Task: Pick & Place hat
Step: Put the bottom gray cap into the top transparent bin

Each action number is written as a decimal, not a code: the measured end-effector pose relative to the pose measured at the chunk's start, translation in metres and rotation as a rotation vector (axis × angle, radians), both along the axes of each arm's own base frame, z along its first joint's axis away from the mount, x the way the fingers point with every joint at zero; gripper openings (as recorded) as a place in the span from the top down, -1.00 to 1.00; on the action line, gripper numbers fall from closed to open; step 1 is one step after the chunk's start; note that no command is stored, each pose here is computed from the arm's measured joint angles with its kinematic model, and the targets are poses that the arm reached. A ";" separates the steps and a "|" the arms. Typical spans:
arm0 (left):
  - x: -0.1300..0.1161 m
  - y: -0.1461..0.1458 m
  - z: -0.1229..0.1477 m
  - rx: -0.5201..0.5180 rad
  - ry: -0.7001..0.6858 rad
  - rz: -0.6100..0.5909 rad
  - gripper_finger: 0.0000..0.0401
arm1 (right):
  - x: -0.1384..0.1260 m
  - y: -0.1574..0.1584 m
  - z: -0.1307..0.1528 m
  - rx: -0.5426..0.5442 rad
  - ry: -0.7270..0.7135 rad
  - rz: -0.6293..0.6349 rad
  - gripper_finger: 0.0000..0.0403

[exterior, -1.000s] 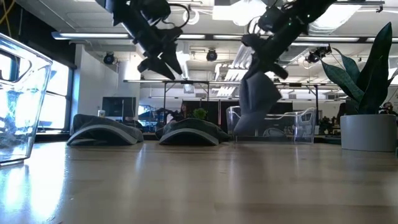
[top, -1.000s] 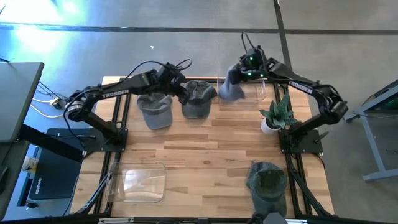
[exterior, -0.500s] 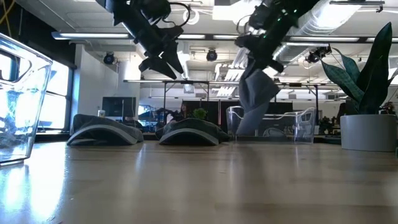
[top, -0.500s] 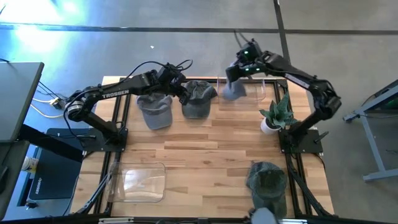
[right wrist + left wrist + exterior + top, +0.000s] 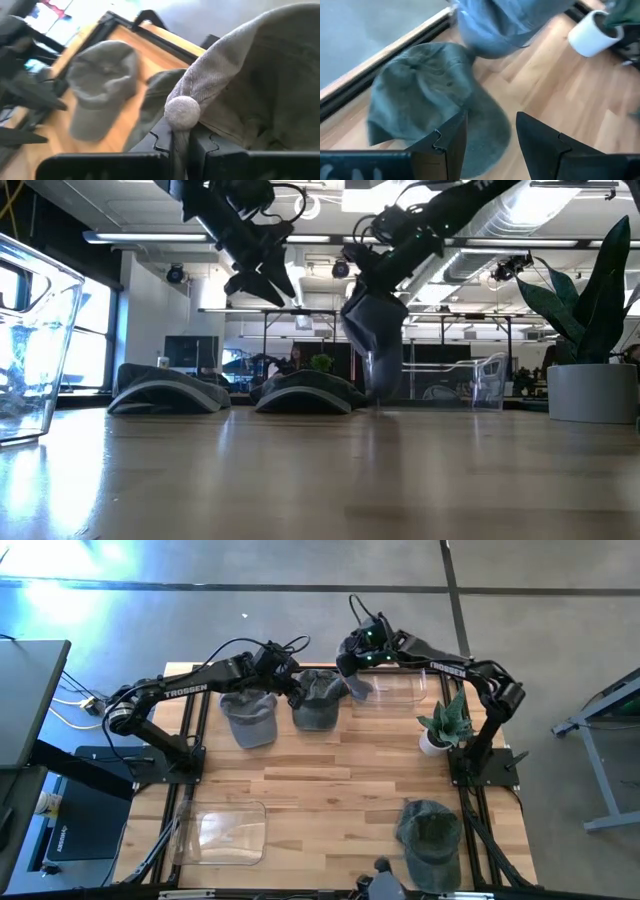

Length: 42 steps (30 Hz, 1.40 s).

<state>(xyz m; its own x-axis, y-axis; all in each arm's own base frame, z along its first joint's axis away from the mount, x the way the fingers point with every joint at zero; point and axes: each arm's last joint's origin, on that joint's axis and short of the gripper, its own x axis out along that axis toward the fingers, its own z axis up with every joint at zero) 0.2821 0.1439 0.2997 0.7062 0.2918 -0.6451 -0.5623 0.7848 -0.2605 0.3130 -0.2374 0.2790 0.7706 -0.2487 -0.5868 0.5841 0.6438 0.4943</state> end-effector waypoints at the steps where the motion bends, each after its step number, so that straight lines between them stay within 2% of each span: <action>1: 0.001 0.000 0.001 -0.007 -0.011 -0.013 0.18 | 0.001 0.001 0.000 0.004 -0.008 0.016 0.88; 6: 0.001 -0.003 0.012 -0.032 -0.118 -0.078 0.18 | 0.005 0.006 0.000 0.021 -0.021 0.064 0.75; 16: 0.004 -0.002 0.020 -0.052 -0.212 -0.067 0.18 | 0.005 0.006 0.001 0.030 -0.035 0.066 0.10; 21: 0.005 -0.003 0.022 -0.060 -0.237 -0.089 0.18 | 0.007 0.008 0.003 0.053 -0.076 0.145 -0.08; 25: 0.005 -0.003 0.022 -0.080 -0.243 -0.090 0.18 | 0.000 0.008 0.001 0.114 -0.043 0.119 -0.11; 28: 0.005 -0.003 0.022 -0.086 -0.244 -0.087 0.18 | -0.004 0.007 0.004 0.112 -0.042 0.122 -0.07; 32: 0.005 -0.003 0.022 -0.098 -0.247 -0.064 0.18 | 0.002 0.010 0.009 0.095 -0.103 0.165 -0.05; 36: 0.005 -0.003 0.023 -0.097 -0.247 -0.057 0.18 | 0.014 0.014 0.003 0.077 -0.107 0.173 -0.06; 42: 0.006 -0.002 0.049 -0.052 -0.295 -0.078 0.18 | 0.024 0.014 -0.007 0.062 -0.113 0.194 -0.06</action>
<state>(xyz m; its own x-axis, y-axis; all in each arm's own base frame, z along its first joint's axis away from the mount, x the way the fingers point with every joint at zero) 0.2883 0.1419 0.3486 0.8840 0.2012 -0.4220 -0.3951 0.8040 -0.4444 0.3369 -0.2236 0.2720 0.8622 -0.0560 -0.5035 0.3912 0.7051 0.5914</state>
